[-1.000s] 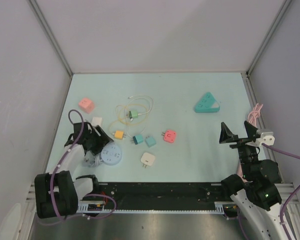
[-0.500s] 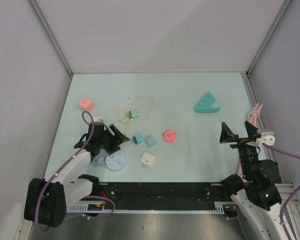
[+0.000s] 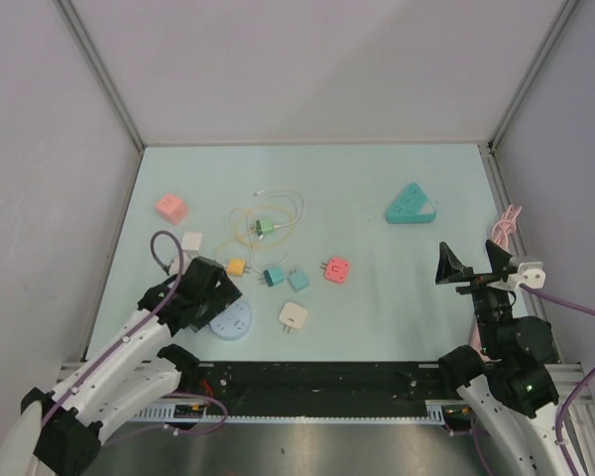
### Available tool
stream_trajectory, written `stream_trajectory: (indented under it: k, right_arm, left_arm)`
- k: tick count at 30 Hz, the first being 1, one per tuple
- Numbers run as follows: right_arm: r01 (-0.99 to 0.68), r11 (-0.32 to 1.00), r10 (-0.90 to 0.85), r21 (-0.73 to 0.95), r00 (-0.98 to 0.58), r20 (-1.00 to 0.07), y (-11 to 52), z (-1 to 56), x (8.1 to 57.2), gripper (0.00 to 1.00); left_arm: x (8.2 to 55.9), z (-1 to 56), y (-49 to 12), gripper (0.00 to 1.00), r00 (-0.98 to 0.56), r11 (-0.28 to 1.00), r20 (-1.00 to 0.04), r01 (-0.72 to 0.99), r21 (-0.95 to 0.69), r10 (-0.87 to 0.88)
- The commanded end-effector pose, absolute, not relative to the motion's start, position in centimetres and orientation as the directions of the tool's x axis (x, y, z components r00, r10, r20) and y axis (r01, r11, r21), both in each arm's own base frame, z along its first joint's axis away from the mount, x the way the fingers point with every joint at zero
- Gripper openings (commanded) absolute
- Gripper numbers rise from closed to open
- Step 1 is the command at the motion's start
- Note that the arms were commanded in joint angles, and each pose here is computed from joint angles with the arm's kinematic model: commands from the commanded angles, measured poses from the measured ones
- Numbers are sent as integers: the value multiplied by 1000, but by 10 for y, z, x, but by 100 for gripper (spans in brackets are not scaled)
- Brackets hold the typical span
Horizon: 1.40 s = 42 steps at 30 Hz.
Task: Insert the plug
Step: Move the socket to the center of the board.
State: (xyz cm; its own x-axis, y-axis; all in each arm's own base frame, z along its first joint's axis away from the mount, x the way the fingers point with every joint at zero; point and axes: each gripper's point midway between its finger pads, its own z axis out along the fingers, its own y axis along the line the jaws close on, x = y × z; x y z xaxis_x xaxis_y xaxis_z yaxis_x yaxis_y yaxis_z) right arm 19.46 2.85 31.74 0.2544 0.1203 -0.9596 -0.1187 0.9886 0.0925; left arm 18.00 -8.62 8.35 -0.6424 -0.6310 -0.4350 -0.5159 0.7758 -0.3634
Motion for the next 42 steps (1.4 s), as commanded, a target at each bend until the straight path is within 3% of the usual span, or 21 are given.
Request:
stream_trajectory:
  k: [1, 11, 20, 26, 35, 42]
  right_arm:
    - [-117, 988, 131, 101, 293, -947, 25, 330, 189, 100]
    - [-118, 988, 131, 100, 291, -948, 25, 330, 189, 100]
    - [-131, 987, 131, 96, 294, -947, 28, 330, 189, 100]
    - [-152, 985, 123, 81, 290, -949, 32, 329, 189, 100]
    - [-348, 937, 131, 31, 267, -955, 70, 343, 184, 100]
    - [-458, 875, 129, 155, -86, -988, 117, 308, 211, 100]
  left_arm:
    - [144, 59, -54, 96, -560, 689, -439, -690, -222, -703]
    - [163, 31, -100, 93, -629, 712, -334, -626, -319, -702]
    - [199, 67, -173, 83, -693, 757, -345, -459, -466, -633]
    - [206, 78, -222, 84, -731, 758, -320, -398, -516, -602]
    - [220, 122, -203, 93, -703, 862, -524, -273, -427, -482]
    - [226, 129, -159, 95, -706, 919, -604, -179, -351, -369]
